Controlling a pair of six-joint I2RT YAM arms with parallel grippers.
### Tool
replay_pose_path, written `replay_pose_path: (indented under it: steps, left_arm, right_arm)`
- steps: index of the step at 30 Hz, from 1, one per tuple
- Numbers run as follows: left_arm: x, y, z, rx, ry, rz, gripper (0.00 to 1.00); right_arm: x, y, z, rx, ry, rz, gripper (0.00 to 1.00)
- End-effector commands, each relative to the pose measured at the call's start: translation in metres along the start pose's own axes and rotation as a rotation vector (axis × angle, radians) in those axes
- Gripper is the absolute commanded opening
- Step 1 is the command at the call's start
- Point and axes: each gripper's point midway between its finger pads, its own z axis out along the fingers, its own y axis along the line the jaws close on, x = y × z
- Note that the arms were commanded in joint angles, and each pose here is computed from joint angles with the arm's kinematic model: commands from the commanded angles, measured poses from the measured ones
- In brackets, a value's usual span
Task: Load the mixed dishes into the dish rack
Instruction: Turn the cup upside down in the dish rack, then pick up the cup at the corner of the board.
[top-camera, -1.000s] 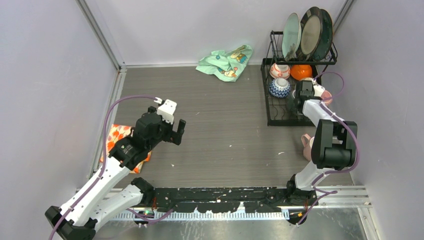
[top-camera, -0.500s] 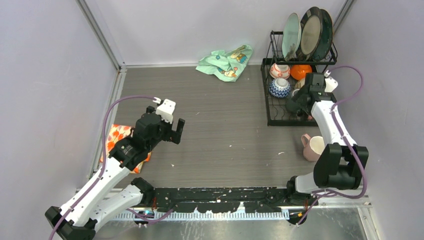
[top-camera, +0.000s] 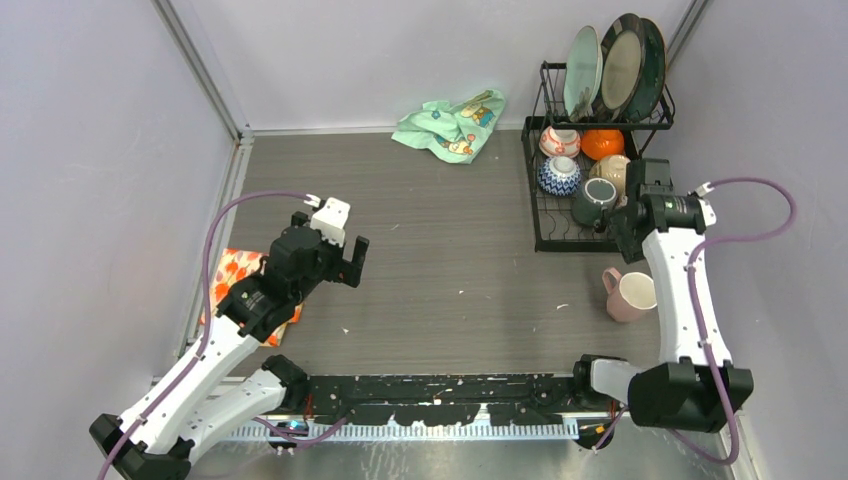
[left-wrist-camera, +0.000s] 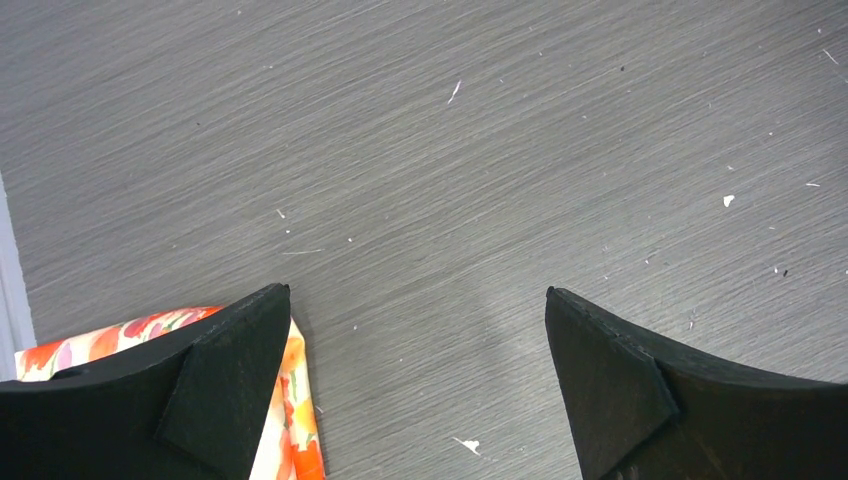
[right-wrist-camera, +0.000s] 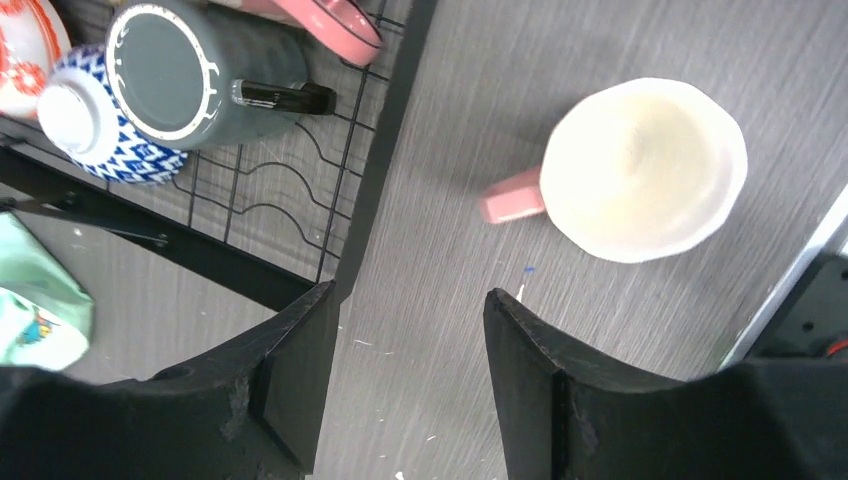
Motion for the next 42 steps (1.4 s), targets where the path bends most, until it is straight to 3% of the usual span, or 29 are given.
replay_pose_path:
  steps: [1, 17, 21, 31, 42]
  left_arm:
    - [-0.016, 0.002, -0.002, -0.009, -0.061, -0.017, 1.00]
    - [-0.017, -0.003, -0.003, 0.018, -0.073, -0.019, 1.00]
    - [-0.016, -0.005, -0.001, 0.030, -0.064, -0.019, 1.00]
    - [-0.017, -0.005, -0.004, 0.030, -0.072, -0.018, 1.00]
    - [-0.017, -0.007, -0.004, 0.039, -0.075, -0.015, 1.00]
  right_arm:
    - [-0.001, -0.030, -0.014, 0.077, -0.028, 0.158, 0.60]
    - [0.012, -0.067, 0.002, 0.216, -0.041, 0.156, 0.60]
    - [0.003, -0.071, 0.017, 0.253, -0.099, 0.174, 0.62]
    - [0.002, -0.070, 0.054, 0.244, -0.071, 0.258, 0.63]
    - [0.016, -0.089, 0.076, 0.314, -0.071, 0.234, 0.60]
